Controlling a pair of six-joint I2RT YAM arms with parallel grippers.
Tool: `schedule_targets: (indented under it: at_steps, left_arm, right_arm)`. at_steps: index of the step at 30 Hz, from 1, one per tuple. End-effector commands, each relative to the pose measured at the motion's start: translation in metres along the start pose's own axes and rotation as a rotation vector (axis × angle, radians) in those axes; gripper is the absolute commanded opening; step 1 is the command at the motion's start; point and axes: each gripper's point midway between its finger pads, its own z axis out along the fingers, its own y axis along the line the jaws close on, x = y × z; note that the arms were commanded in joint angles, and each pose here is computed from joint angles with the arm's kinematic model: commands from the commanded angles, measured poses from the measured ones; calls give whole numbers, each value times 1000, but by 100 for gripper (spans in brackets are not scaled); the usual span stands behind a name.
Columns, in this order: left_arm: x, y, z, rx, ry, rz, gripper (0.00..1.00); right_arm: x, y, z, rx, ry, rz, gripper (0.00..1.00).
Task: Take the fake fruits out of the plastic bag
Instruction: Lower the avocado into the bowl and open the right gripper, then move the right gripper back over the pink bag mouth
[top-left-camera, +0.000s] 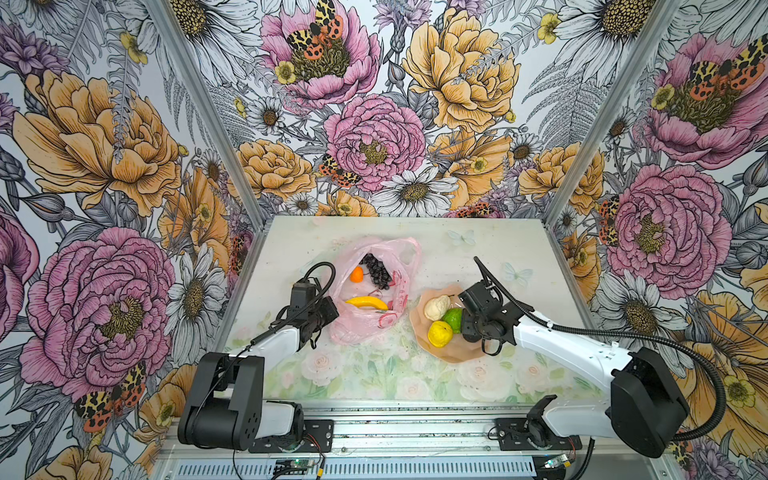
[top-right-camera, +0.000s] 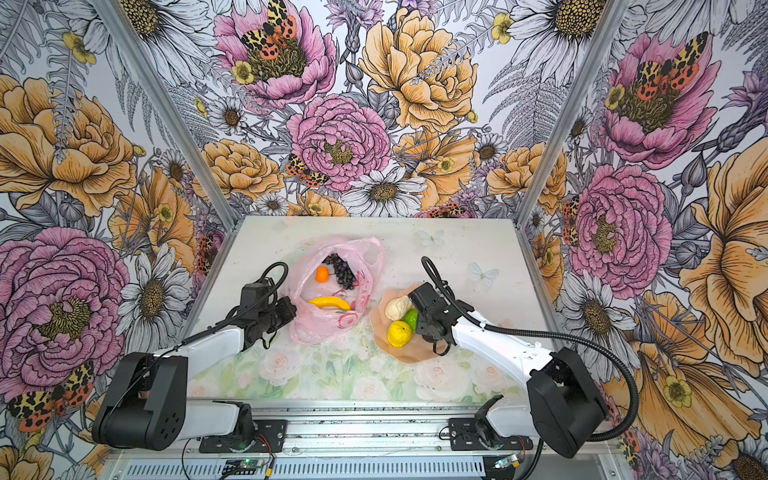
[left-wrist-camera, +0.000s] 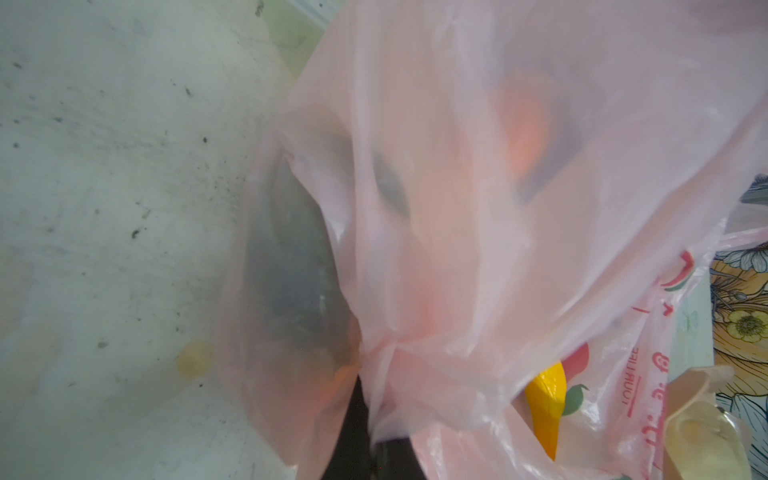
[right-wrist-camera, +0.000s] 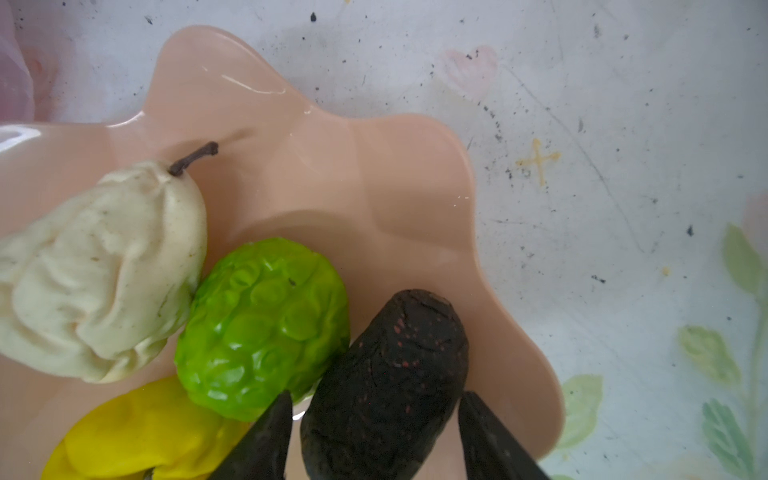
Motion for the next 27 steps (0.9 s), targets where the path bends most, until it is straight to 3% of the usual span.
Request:
schedule_targets:
  at_steps: [1,7,11,20,27]
  left_arm:
    - [-10,-5,-5,11,-35,13,0]
    - [-8,-8,-3,20,-22,8,0]
    - [-6,-9,-1,14,-20,15,0]
    - [4,0,-4,-31,6,-11,0]
    - [28,15,-17,-75,59,-69,0]
  right_arm:
    - [-22,15,-20,-66,-78,11,65]
    - [-48,54,-58,-138,-202,-41,64]
    - [-56,107,-69,-192,-252,-126,64]
    - [-51,236,-38,-386,-192,-255,64]
    - [-40,293,-3,-432,-130,-337,63]
